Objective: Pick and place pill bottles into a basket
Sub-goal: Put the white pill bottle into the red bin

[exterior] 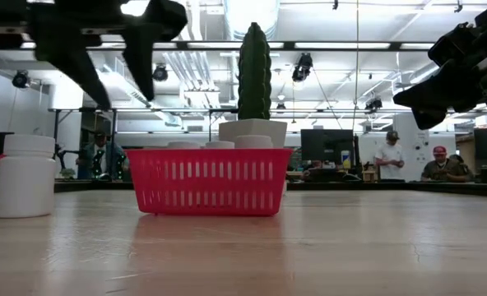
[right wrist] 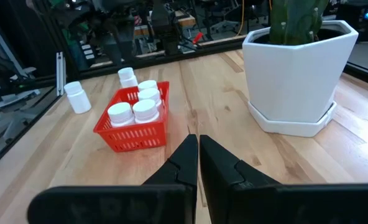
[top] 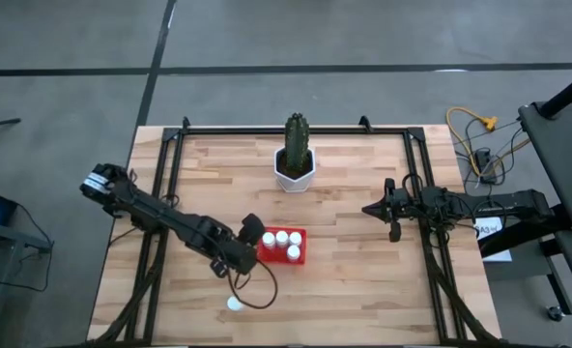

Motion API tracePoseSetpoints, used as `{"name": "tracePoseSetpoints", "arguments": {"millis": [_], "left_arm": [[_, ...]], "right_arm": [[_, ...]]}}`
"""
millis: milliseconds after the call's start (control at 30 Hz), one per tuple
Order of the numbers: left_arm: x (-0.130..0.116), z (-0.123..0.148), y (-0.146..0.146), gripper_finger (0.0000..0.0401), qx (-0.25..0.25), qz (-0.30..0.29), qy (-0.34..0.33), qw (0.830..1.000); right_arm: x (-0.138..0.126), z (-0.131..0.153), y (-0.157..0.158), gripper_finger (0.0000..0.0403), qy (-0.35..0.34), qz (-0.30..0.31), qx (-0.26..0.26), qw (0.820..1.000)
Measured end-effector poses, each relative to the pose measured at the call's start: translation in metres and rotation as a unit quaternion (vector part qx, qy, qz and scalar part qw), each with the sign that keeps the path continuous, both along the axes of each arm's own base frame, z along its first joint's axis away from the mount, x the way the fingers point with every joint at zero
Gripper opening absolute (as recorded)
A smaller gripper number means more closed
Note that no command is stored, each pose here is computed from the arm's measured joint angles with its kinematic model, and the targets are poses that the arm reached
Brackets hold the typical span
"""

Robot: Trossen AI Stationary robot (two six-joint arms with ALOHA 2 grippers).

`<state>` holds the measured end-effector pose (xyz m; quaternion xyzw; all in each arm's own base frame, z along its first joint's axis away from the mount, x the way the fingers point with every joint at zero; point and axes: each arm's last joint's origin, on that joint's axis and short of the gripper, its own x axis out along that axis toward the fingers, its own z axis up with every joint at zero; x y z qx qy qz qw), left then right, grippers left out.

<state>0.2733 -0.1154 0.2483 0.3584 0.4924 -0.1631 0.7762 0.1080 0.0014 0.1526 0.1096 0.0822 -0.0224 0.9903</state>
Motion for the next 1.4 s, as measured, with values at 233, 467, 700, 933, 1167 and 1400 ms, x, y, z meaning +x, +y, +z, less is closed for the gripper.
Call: {"name": "tracePoseSetpoints", "arguments": {"millis": [233,467,700,933,1167,1400], "left_arm": [[-0.009,-0.004,-0.012,0.0196,-0.044,-0.017,0.03,0.998],[-0.017,-0.005,-0.016,0.0196,-0.076,0.004,0.064,0.995],[-0.026,-0.02,-0.011,0.0196,-0.07,0.031,0.094,0.993],[-0.031,-0.029,-0.01,0.0196,-0.092,0.041,0.096,0.99],[-0.034,-0.035,-0.01,0.0196,-0.104,0.038,0.111,0.988],[-0.033,-0.036,-0.01,0.0196,-0.105,0.038,0.11,0.988]], "right_arm": [[0.0,0.0,0.0,0.0008,0.0,0.0,0.0,1.0],[0.0,0.0,0.0,0.0008,0.0,0.0,0.0,1.0],[0.0,0.0,0.0,0.0008,0.0,0.0,0.0,1.0],[0.0,0.0,0.0,0.0008,0.0,0.0,-0.001,1.0],[0.0,0.0,0.0,0.0008,0.0,0.0,-0.001,1.0],[0.0,0.0,0.0,0.0008,0.0,0.0,-0.001,1.0]]}}
